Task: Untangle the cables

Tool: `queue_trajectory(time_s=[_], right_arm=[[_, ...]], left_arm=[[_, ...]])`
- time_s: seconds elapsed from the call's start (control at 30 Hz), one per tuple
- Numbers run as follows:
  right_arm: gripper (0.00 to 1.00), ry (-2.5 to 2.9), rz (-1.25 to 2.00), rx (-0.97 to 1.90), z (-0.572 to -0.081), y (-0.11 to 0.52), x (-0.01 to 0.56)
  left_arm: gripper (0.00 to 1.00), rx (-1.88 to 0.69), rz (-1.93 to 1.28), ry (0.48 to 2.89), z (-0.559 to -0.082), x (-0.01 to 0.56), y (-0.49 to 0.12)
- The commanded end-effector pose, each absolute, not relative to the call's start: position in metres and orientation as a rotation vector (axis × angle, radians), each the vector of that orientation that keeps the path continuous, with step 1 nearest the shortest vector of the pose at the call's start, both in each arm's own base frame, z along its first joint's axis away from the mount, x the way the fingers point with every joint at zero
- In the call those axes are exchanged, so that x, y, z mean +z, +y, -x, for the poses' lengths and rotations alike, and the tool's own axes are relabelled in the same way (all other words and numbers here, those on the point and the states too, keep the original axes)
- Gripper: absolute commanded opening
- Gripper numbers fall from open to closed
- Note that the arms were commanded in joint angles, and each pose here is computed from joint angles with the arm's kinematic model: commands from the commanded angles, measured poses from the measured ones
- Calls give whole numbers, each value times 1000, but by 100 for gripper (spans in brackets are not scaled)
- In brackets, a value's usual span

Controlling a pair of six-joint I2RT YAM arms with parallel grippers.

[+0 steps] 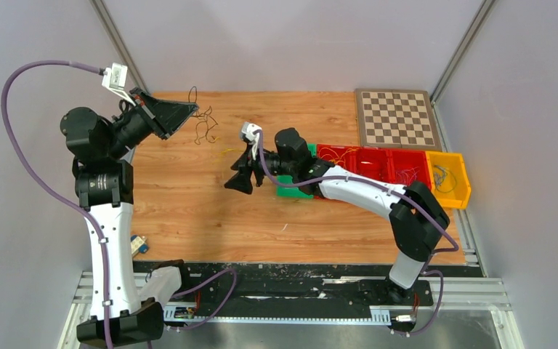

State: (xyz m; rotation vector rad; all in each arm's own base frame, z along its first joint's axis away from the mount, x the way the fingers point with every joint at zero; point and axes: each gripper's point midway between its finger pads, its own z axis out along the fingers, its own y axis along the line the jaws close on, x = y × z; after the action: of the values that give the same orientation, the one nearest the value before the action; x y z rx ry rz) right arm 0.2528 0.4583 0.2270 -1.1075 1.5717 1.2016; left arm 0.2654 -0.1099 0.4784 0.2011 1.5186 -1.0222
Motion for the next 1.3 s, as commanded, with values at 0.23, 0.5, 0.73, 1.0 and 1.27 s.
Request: queue_trajectory(time_s=[0.23, 0.5, 0.73, 1.0, 1.27], right_arm=[[80, 1400, 846, 1135, -284, 489, 338], [58, 1426, 891, 1089, -302, 510, 306], [0, 1473, 946, 1007, -305, 496, 263], [0, 1706, 1251, 972, -256, 456, 104], [49, 1701, 1302, 1027, -242, 451, 115]], left_arm=[[0, -986, -48, 1522, -271, 477, -97], [0, -996, -61, 1514, -268, 480, -99], [0, -963, -74, 1493, -268, 487, -97], [0, -867, -131, 1369, -272, 538, -90], [0, -967, -192, 1343, -267, 547, -102]])
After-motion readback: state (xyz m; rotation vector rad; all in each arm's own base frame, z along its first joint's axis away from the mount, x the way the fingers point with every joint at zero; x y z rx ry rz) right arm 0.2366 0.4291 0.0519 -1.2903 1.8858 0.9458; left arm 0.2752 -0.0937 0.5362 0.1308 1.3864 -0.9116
